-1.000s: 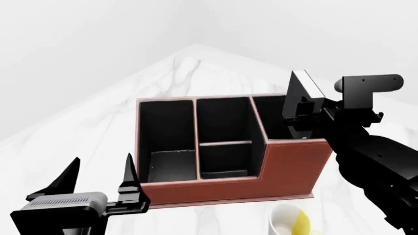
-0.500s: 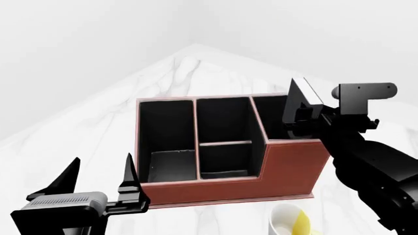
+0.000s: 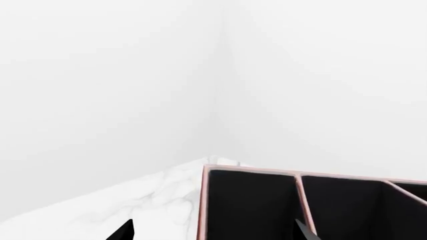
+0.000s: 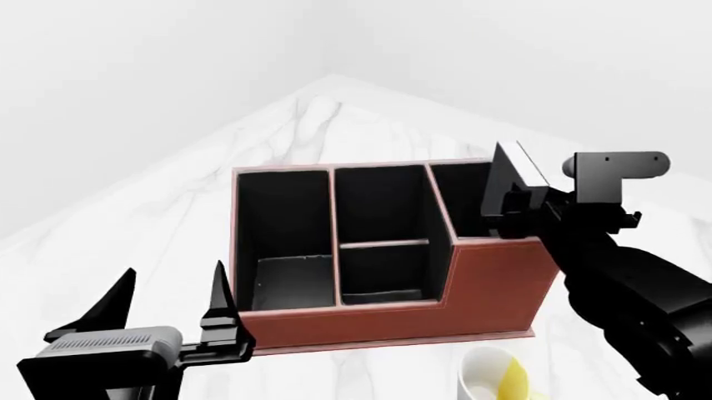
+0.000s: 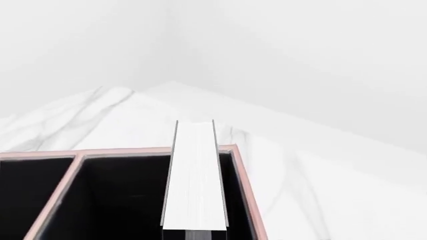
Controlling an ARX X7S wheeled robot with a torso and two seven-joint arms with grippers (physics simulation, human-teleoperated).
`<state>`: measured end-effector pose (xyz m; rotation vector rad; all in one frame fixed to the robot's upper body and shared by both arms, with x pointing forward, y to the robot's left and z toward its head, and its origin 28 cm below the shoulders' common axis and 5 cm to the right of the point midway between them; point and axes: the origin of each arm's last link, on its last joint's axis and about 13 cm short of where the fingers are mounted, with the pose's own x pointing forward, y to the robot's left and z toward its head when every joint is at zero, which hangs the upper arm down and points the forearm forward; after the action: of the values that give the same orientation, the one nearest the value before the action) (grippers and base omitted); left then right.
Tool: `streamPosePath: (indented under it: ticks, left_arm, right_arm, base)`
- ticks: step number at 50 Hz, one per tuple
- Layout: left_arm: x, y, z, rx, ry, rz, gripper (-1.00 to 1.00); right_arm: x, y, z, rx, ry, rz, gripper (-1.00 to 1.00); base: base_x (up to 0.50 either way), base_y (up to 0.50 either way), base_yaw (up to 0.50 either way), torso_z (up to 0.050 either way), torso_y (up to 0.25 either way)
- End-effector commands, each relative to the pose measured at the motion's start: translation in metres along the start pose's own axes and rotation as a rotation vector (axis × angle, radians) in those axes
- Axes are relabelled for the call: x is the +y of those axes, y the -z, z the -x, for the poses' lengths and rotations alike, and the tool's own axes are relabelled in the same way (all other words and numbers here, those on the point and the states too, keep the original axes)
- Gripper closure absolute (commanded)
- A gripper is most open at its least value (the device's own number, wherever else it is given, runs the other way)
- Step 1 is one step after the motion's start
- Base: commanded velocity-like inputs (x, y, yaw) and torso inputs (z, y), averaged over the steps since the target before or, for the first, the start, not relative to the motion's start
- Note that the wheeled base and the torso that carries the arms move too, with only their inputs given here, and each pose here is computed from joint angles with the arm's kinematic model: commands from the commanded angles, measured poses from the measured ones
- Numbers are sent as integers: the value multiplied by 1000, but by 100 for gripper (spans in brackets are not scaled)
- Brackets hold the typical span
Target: Pick up the book and place it in the right compartment of the caddy.
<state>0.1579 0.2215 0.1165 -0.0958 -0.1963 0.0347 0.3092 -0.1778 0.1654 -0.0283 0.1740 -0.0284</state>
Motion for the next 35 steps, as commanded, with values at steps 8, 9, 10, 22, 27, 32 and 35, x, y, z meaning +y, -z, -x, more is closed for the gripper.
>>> streamPosePath:
  ticks: [8, 9, 10, 22, 27, 32, 35]
  left_arm:
    - [0, 0, 1, 0, 0, 1, -100]
    - [0, -1, 1, 0, 0, 0, -100]
    - [0, 0, 1, 0, 0, 1, -100]
    - [0, -1, 0, 0, 0, 1, -100]
    - [0, -1, 0, 0, 1, 1, -100]
    - [0, -1, 0, 0, 0, 1, -100]
    - [0, 0, 0, 0, 0, 1, -100]
  right_arm:
    - [-5, 0, -2, -27, 26, 18, 100]
    - [-5, 1, -3, -26, 25, 18, 100]
    - [-5, 1, -3, -25, 25, 18, 100]
    - [-5, 3, -5, -20, 17, 14, -100]
    - [-6, 3, -5, -22, 19, 13, -100]
    - [-6, 4, -5, -24, 19, 14, -100]
    - [-6, 4, -5, -25, 16, 17, -100]
  base:
    - [0, 0, 0, 1, 1]
    - [0, 0, 0, 0, 0]
    - [0, 0, 0, 0, 0]
    - [0, 0, 0, 0, 2]
    - [0, 0, 0, 0, 0]
    - [0, 0, 0, 0, 0]
    - [0, 0, 0, 0, 0]
